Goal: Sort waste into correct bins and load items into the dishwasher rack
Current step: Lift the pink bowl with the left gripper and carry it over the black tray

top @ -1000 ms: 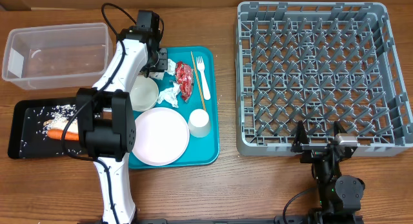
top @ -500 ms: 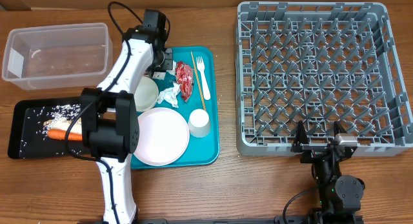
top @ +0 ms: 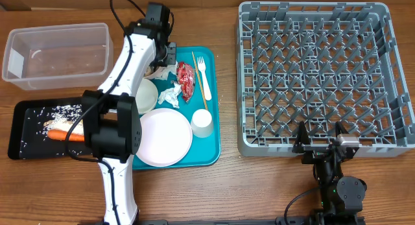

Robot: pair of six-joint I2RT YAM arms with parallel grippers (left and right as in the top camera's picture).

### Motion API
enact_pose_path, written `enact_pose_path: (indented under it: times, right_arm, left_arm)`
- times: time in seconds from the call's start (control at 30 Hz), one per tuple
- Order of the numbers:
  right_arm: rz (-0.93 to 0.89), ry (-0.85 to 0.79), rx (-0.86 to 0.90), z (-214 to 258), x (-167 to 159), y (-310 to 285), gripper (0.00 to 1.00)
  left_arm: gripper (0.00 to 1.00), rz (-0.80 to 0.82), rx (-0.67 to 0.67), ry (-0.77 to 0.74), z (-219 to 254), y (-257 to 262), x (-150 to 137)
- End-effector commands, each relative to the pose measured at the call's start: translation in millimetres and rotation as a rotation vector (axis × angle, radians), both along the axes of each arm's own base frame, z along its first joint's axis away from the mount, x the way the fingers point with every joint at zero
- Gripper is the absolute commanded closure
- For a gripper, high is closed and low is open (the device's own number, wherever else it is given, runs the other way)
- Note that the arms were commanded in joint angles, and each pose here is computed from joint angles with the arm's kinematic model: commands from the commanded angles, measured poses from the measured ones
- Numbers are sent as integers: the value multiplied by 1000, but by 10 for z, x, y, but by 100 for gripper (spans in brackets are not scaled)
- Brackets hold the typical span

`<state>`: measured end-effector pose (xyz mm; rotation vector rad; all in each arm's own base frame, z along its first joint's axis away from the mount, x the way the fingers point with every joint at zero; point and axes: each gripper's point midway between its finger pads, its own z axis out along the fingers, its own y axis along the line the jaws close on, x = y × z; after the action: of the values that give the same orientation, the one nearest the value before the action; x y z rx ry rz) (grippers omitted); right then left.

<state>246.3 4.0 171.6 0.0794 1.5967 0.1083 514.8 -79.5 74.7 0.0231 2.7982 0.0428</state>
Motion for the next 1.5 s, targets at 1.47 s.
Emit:
enact_pose_path:
  times: [1.47]
  right_arm:
    - [-7, -4, 4, -16, 2, -8, 0]
  left_arm:
    - [96, 581, -590, -152, 2457, 2138, -1248]
